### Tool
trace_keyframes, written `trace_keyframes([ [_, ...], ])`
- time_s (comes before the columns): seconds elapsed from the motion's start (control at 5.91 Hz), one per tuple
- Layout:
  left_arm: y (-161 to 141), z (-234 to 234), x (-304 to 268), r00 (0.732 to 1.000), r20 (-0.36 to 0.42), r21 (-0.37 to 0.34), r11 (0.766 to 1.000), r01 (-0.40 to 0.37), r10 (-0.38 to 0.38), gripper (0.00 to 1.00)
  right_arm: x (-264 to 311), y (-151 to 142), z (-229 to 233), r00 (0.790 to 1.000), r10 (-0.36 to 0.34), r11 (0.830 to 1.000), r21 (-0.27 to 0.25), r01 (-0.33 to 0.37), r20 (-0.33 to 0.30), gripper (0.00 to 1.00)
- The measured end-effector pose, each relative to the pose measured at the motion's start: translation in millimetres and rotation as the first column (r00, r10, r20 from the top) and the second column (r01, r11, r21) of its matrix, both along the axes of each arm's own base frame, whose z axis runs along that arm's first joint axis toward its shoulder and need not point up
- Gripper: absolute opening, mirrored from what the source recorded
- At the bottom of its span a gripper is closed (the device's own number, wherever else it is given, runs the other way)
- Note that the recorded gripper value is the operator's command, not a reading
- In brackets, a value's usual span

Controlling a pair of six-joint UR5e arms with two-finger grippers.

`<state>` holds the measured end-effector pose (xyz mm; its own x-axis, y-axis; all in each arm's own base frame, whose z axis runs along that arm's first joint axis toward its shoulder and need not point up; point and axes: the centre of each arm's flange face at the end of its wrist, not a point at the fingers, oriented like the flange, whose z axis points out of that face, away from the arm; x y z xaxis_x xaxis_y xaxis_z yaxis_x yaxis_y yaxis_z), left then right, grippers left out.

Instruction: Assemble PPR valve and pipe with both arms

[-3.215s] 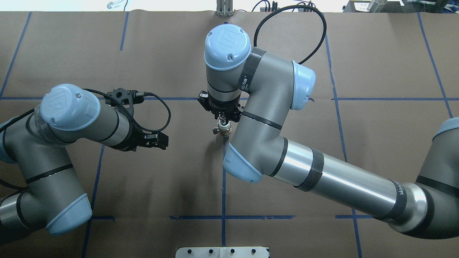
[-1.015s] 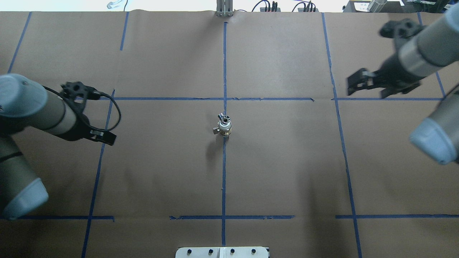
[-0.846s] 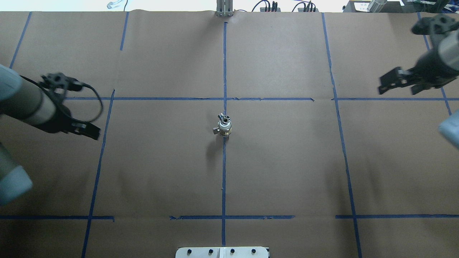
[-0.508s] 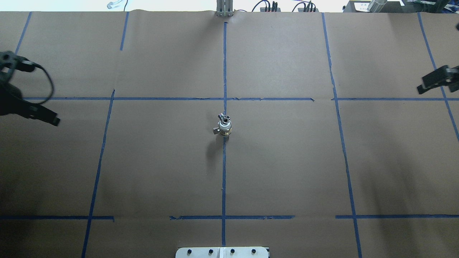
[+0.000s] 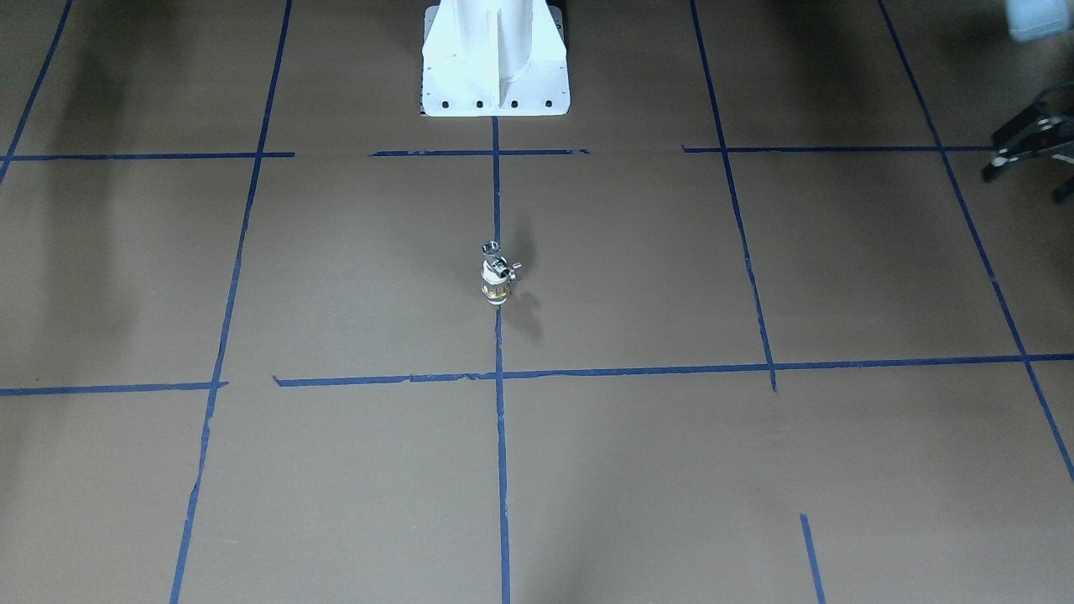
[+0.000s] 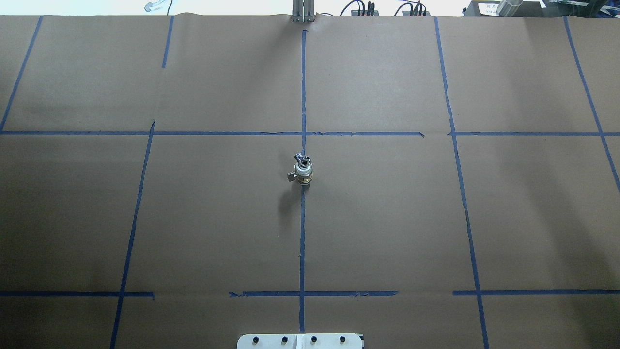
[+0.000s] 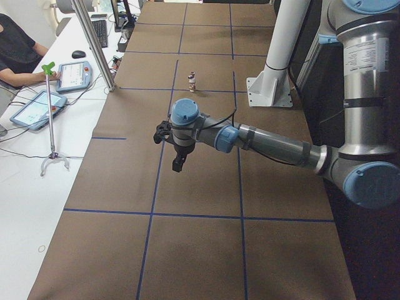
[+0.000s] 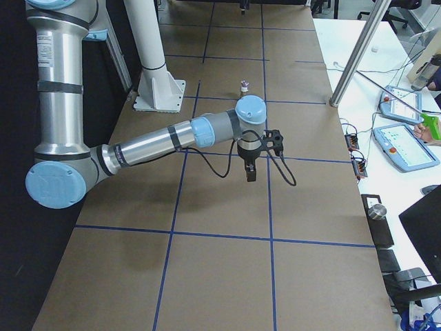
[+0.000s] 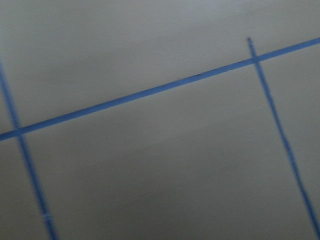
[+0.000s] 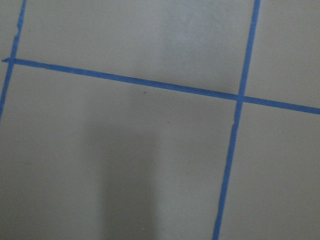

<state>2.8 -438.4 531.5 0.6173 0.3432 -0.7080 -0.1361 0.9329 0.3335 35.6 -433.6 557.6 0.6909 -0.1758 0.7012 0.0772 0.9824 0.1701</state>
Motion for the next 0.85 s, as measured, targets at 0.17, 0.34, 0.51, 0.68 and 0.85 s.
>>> trace_keyframes([
  [0.17,10.0,29.9,-27.9,1.000,0.020,-0.007,1.000,-0.008,0.008,1.00,17.4,14.7,43.0,0.999,-0.041,0.999,-0.006,0.041,-0.012,1.00],
  [0.34,16.2,65.6,-44.3,0.999,0.032,-0.049,0.999,-0.022,0.024,1.00,28.6,25.2,84.4,0.996,-0.092,0.996,-0.010,0.092,-0.020,1.00],
  [0.51,27.5,101.4,-52.9,0.999,0.034,-0.112,0.993,-0.025,0.029,1.00,35.7,30.8,104.9,0.992,-0.120,0.993,-0.008,0.120,-0.033,1.00],
  [0.68,41.9,127.3,-58.2,0.999,0.031,-0.175,0.985,-0.011,0.017,1.00,38.8,32.5,109.3,0.991,-0.128,0.992,-0.004,0.128,-0.047,1.00],
  [0.85,50.0,138.5,-60.1,0.999,0.032,-0.215,0.977,0.006,0.001,1.00,39.3,33.7,108.2,0.991,-0.127,0.992,-0.002,0.127,-0.048,1.00],
])
